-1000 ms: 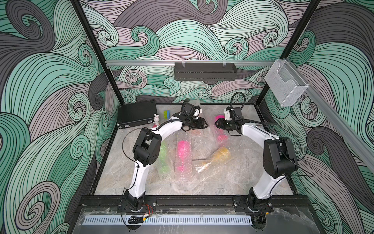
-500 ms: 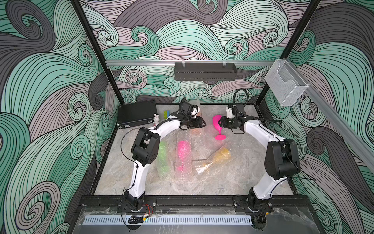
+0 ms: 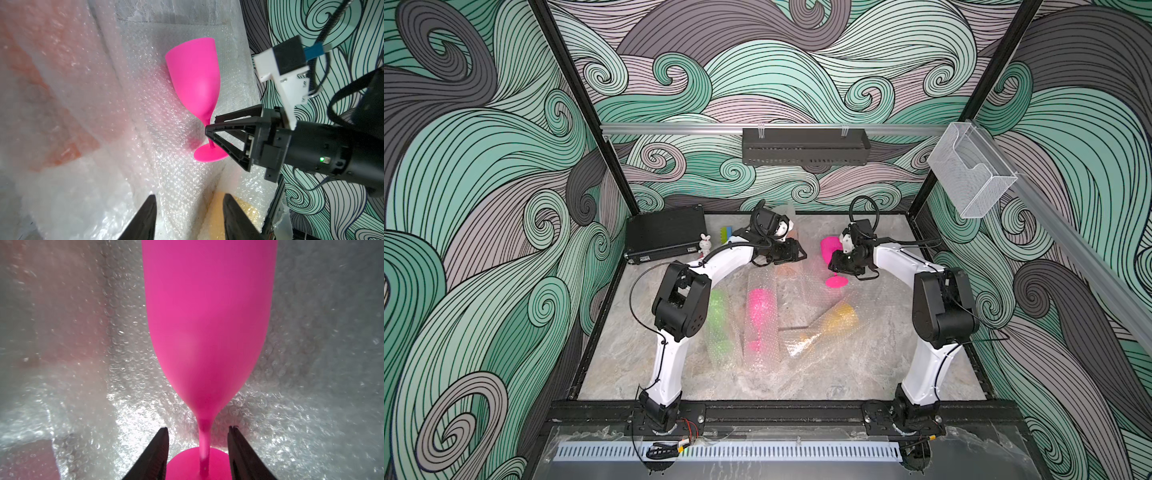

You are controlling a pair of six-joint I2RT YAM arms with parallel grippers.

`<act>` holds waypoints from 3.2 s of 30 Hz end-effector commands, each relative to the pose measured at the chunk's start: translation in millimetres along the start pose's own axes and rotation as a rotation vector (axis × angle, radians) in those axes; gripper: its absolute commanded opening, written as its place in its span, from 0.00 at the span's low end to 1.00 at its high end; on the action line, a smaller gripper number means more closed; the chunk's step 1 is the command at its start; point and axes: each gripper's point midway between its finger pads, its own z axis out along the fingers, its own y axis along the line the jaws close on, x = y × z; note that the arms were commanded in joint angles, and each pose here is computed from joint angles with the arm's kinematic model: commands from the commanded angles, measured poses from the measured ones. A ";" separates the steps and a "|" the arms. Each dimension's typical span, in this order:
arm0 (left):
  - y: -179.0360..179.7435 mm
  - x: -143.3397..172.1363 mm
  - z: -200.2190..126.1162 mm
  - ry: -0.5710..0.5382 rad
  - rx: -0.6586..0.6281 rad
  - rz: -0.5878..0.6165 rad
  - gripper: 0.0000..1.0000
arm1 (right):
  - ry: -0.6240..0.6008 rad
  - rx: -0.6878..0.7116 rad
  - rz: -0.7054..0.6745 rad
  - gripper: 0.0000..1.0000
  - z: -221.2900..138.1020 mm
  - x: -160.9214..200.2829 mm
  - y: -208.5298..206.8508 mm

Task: Unpack wine glasses from bubble wrap
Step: Unwrap the bubble wrap at the center of the board, then pick up the wine glass from the bubble wrap, then place the wine glass at the center of the board.

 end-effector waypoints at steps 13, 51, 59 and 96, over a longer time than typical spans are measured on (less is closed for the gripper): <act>-20.6 -11.6 -24.4 -0.033 0.051 -0.009 0.50 | 0.040 0.023 0.003 0.33 28.5 0.9 -2.9; -36.9 -68.6 -130.8 -0.130 0.183 -0.144 0.50 | -0.647 -0.127 -0.808 0.21 -65.5 -10.2 116.7; -30.9 -49.1 -132.2 -0.069 0.146 -0.123 0.50 | -0.711 -0.094 -0.945 0.21 -68.2 1.5 138.9; 1.3 -21.9 -119.0 0.013 0.092 -0.157 0.01 | -0.721 -0.121 -1.031 0.21 -74.3 11.9 172.7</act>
